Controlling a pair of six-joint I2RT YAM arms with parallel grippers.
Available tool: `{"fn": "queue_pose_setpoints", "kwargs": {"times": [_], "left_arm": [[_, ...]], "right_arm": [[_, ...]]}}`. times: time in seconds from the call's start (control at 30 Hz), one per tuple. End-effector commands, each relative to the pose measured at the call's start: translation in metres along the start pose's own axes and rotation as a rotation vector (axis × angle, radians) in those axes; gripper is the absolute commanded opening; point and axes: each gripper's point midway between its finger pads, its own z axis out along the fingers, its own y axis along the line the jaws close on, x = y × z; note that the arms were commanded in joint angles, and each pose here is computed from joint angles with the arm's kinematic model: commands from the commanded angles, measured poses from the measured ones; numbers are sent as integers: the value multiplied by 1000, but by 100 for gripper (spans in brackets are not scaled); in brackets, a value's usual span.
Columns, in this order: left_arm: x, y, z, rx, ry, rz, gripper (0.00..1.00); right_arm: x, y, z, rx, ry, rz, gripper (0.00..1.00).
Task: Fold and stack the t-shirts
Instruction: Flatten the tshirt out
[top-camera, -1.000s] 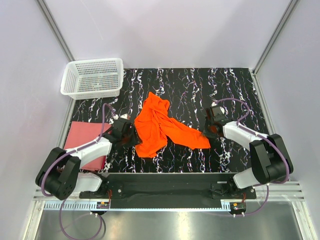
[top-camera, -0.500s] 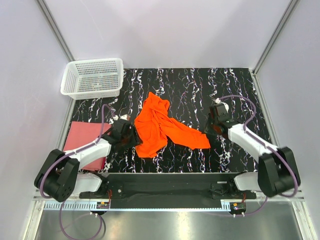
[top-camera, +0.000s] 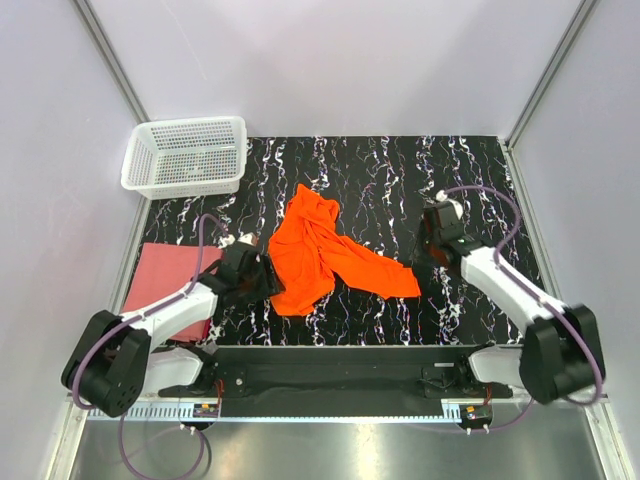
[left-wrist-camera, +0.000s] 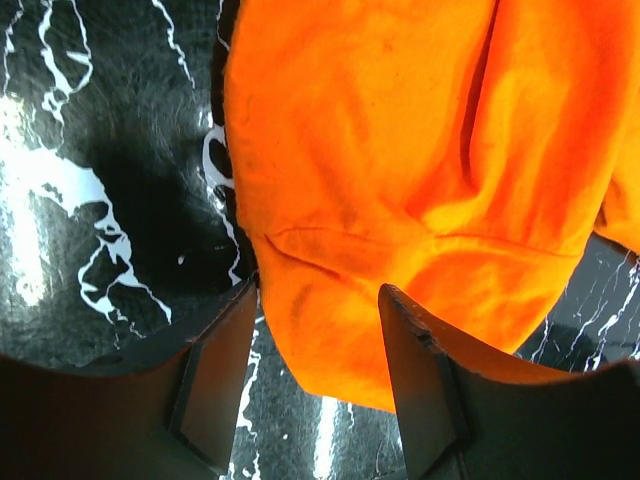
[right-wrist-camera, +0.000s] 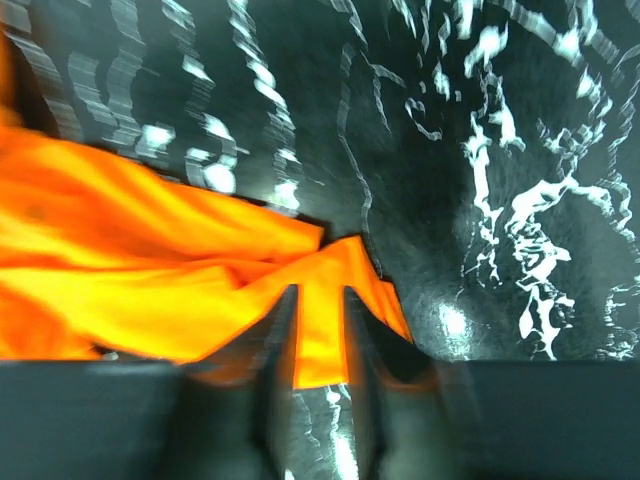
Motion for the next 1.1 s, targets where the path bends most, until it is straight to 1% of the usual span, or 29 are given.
{"fn": "queue_pose_setpoints", "kwargs": {"times": [0.0,0.07,0.13,0.5,0.73,0.77,0.9,0.93,1.0,1.07], "left_arm": [[-2,-7,-5,45,-10,6,57],[-1,-8,-6,49,-11,9,57],[-2,-8,-7,50,-14,10,57],[0,-7,-4,49,-7,10,57],[0,-6,-5,49,-11,10,57],[0,-6,-5,50,-10,10,57],[1,-6,-4,50,-8,7,57],[0,-7,-4,53,-9,6,57],[1,-8,-4,56,-5,6,57],[0,-8,-4,56,-7,6,57]], "right_arm": [[-4,2,17,28,28,14,34],[2,2,30,42,63,12,39],[9,-1,41,58,100,14,40],[26,-8,68,65,169,24,41],[40,-4,69,39,225,60,40],[43,-4,69,37,232,66,39],[46,-3,67,32,241,78,29],[43,-5,66,42,226,76,23],[37,-8,63,55,197,72,18],[30,-11,61,71,169,54,8]]}}
